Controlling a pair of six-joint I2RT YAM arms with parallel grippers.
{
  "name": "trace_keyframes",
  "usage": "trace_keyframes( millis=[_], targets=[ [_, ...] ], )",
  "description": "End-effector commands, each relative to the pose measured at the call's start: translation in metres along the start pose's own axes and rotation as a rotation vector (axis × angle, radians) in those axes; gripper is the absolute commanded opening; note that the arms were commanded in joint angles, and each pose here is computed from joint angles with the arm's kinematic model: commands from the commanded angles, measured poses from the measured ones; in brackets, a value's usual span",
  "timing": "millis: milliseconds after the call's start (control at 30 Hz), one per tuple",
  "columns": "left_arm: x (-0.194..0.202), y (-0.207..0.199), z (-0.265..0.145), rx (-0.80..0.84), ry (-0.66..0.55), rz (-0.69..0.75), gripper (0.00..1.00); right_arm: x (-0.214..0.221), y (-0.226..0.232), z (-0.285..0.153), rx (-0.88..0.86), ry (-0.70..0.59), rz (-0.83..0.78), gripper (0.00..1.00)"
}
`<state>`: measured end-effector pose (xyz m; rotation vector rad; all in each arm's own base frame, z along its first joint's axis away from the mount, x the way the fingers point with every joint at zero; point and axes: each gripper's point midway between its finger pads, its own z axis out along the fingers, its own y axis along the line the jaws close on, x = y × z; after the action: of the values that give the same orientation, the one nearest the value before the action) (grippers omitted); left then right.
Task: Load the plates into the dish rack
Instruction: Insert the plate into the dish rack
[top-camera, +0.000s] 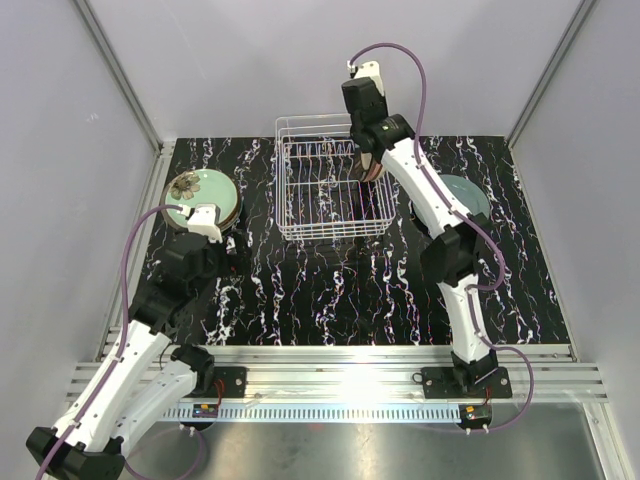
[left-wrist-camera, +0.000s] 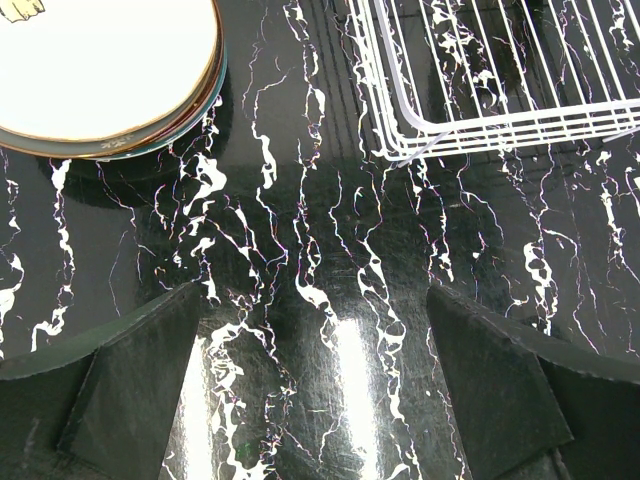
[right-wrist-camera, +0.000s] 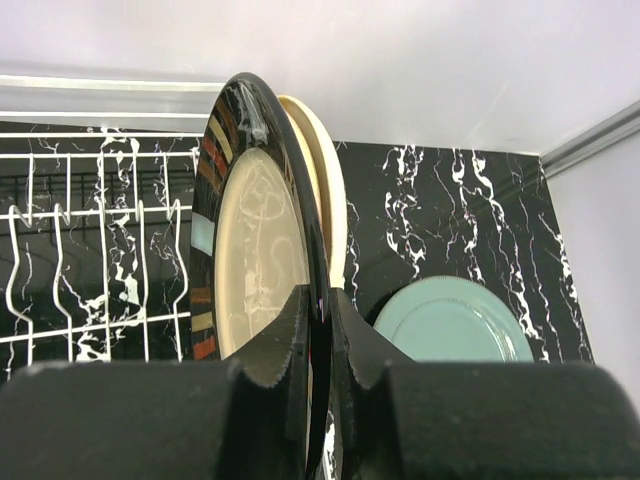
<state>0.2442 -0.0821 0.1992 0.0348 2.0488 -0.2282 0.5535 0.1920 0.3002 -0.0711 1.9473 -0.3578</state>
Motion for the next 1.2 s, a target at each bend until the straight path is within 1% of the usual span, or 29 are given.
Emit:
trace_keyframes(
  millis=[0, 133, 467, 667, 967, 1167],
  targets=[
    [-0.026, -0.007, -0.005, 0.029, -0.073, -0.011, 0.99, -0.065, -0.023, -0.013, 0.064, -0.19, 0.121, 0.0],
    [-0.026, -0.008, -0.005, 0.031, -0.071, -0.01, 0.99, -0.054, -0.013, 0.002, 0.062, -0.176, 0.101, 0.0],
    [-0.024, -0.009, -0.004, 0.033, -0.063, -0.004, 0.99, -0.038, 0.007, 0.028, 0.024, -0.165, 0.109, 0.0],
    [-0.025, -0.009, -0.004, 0.033, -0.062, -0.002, 0.99, -0.041, 0.013, 0.039, 0.009, -0.195, 0.131, 0.0],
    [-0.024, -0.009, -0.003, 0.03, -0.056, 0.0, 0.99, -0.03, 0.031, 0.054, -0.025, -0.208, 0.099, 0.0],
    [-0.022, -0.009, -0.002, 0.028, -0.051, 0.002, 0.99, -0.023, 0.034, 0.062, -0.019, -0.211, 0.082, 0.0]
  ],
)
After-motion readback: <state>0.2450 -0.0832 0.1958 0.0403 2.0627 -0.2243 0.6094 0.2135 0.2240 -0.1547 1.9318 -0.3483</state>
